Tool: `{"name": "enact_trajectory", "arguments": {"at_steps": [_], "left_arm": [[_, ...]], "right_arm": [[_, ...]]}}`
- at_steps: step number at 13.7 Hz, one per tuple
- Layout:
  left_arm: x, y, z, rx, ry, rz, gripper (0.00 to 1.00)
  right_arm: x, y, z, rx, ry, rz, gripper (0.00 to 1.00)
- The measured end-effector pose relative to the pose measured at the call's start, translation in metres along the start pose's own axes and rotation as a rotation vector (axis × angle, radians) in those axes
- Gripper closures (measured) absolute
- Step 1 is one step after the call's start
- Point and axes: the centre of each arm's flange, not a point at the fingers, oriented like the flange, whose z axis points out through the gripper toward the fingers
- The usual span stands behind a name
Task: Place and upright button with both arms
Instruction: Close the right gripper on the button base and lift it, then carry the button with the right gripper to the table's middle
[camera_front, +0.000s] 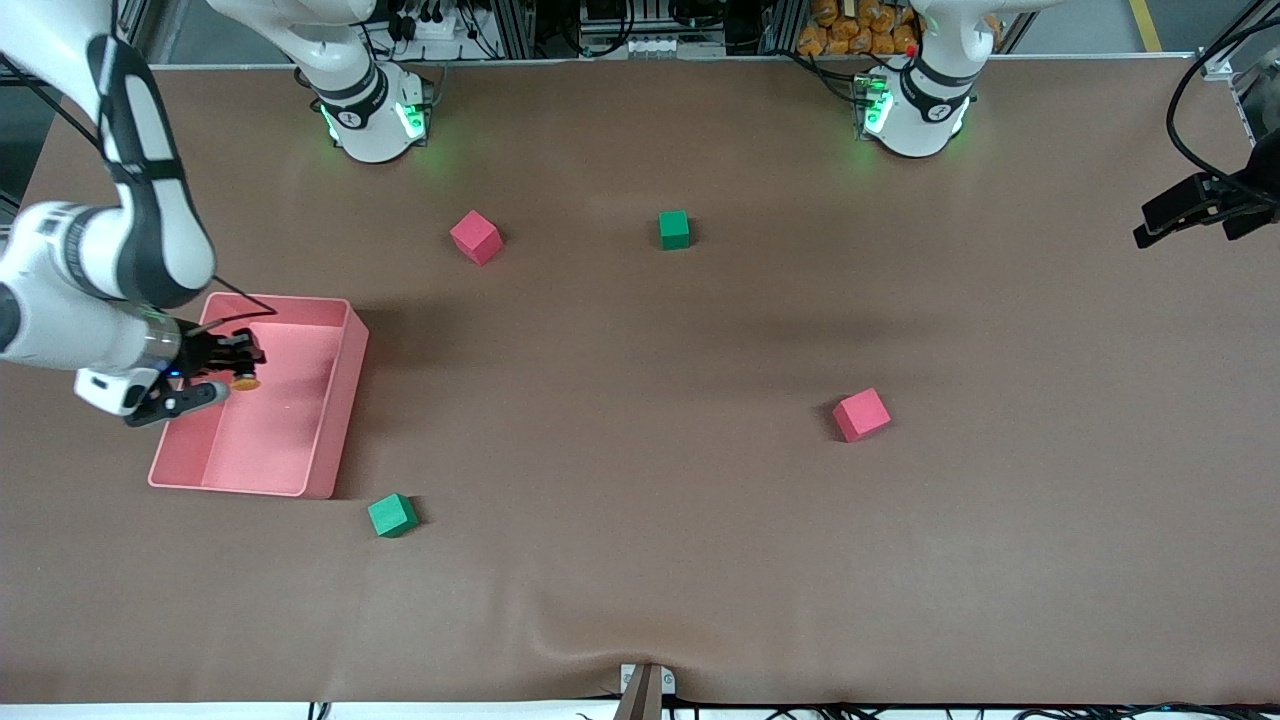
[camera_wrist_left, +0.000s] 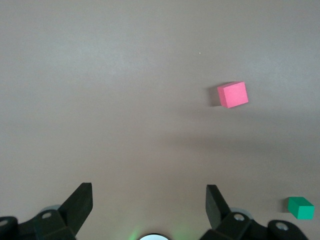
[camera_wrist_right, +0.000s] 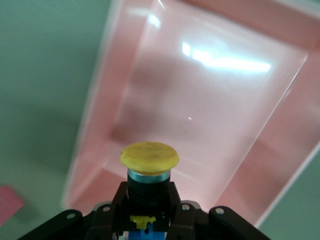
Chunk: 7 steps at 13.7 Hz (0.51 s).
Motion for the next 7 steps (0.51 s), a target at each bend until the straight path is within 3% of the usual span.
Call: {"name": "enact_trajectory", "arguments": {"at_steps": [4, 7], "left_arm": [[0.000, 0.000, 0.000, 0.000, 0.000, 0.000, 0.00], [0.000, -0.001, 0.001, 0.000, 0.000, -0.002, 0.00]], "right_arm": [[0.044, -0.084, -0.063, -0.032, 0.021, -0.143, 0.66], [0.087, -0.180, -0.037, 0.011, 0.029, -0.139, 0.66]]}}
